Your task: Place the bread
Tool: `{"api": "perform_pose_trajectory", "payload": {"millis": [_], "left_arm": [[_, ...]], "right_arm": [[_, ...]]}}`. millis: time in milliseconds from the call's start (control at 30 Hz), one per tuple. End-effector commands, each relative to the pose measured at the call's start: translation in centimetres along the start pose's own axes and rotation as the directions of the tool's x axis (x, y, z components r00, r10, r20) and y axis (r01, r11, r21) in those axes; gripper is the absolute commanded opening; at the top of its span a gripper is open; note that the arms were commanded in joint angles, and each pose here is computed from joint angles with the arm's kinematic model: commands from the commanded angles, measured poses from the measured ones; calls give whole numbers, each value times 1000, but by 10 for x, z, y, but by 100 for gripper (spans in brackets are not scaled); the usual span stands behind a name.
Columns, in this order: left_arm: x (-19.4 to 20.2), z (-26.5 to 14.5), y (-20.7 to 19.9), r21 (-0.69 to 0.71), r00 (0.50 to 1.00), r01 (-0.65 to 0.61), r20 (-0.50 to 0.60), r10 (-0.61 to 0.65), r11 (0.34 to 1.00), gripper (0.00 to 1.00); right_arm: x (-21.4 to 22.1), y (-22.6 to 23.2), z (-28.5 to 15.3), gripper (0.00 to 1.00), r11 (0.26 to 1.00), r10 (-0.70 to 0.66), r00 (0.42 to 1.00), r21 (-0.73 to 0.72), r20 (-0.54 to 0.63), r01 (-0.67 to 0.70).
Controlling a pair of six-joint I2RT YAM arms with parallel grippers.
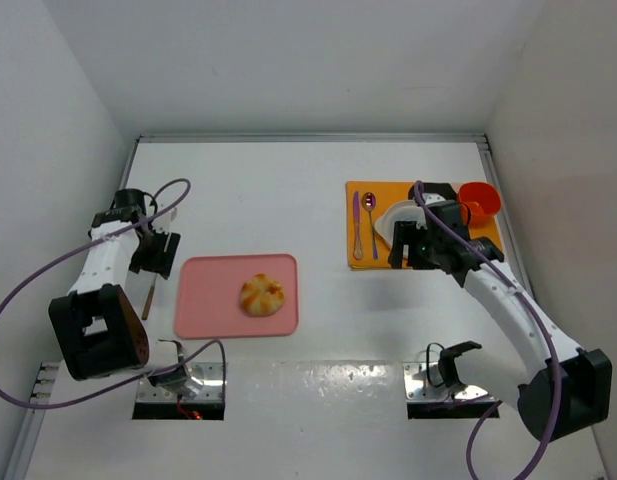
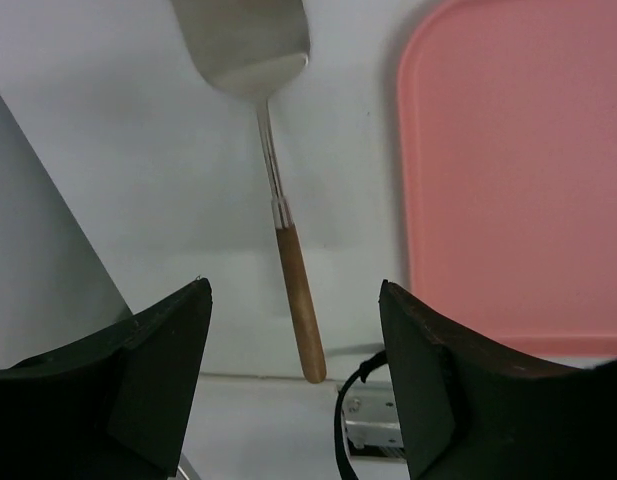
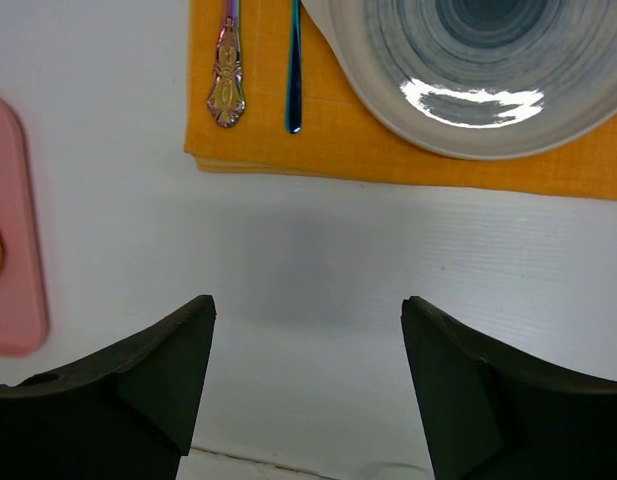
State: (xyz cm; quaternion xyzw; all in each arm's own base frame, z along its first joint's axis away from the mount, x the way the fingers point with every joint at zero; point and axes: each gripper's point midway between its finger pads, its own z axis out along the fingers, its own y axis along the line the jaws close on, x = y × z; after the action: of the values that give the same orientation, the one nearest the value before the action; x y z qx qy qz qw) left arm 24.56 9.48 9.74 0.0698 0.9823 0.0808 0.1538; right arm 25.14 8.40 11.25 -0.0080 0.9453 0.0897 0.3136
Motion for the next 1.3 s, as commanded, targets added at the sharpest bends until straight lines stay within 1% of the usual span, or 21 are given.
{"api": "perform_pose_trajectory", "payload": {"millis": [0,67,100,133,167,233,267,367,400,433,500,533,600,667,733,900,967,1000,1100,1233,1267], "left_arm": [[15,-8,7,-43,997,66,-34,-68,997,73],[25,-3,11,-66,995,73,-63,-77,995,73],[28,0,11,-76,995,73,-68,-78,994,73],[34,4,13,-82,992,80,-87,-87,993,73],[43,10,16,-100,990,80,-107,-91,992,73],[52,16,17,-97,987,87,-130,-100,991,73],[58,18,19,-102,984,105,-137,-118,989,73],[65,24,21,-91,978,124,-155,-137,988,73],[65,26,20,-76,979,116,-160,-127,990,73],[66,26,20,-71,978,127,-158,-137,989,73],[69,32,18,-47,975,124,-181,-131,991,73],[69,32,18,-47,975,124,-181,-131,991,73],[68,37,16,-5,975,116,-190,-115,993,73],[68,41,12,32,976,119,-186,-111,992,73],[67,43,7,64,978,115,-182,-102,991,73],[63,51,2,108,977,123,-185,-101,987,73],[63,55,5,95,975,121,-200,-100,988,67],[68,60,5,95,968,120,-232,-96,988,64],[77,63,15,40,955,130,-272,-114,991,56],[82,60,20,25,953,134,-276,-122,991,54],[84,60,18,25,953,134,-276,-122,991,52]], "right_arm": [[-29,16,-6,73,997,69,995,-47,74,-66],[-38,24,-8,61,996,58,993,-66,101,-51],[-37,28,-6,61,996,50,994,-73,97,-43],[-35,36,-3,63,996,35,996,-90,82,-27],[-36,48,2,70,993,16,996,-115,85,-7],[-29,64,11,74,990,-16,998,-141,56,24],[-25,69,18,76,990,-2,1000,-138,29,6],[-18,91,39,76,986,31,999,-163,-17,-33],[-23,107,42,76,980,36,999,-195,3,-35],[-17,110,57,76,983,31,999,-181,-38,-38],[-17,127,63,76,978,24,999,-208,-36,-31],[-17,132,77,76,981,23,998,-193,-63,-34],[-12,151,86,76,970,9,995,-241,-103,-34],[-6,160,100,74,968,13,989,-246,-146,-49],[-12,177,102,73,951,22,989,-301,-148,-66],[-8,200,119,72,943,-7,987,-328,-160,-47],[-8,205,127,71,947,-14,986,-319,-165,-40],[-8,207,130,71,947,-10,986,-319,-167,-44],[-4,211,142,69,950,16,980,-302,-198,-77],[1,215,150,69,954,20,977,-289,-214,-83],[4,217,151,69,954,12,976,-291,-216,-76]]}}
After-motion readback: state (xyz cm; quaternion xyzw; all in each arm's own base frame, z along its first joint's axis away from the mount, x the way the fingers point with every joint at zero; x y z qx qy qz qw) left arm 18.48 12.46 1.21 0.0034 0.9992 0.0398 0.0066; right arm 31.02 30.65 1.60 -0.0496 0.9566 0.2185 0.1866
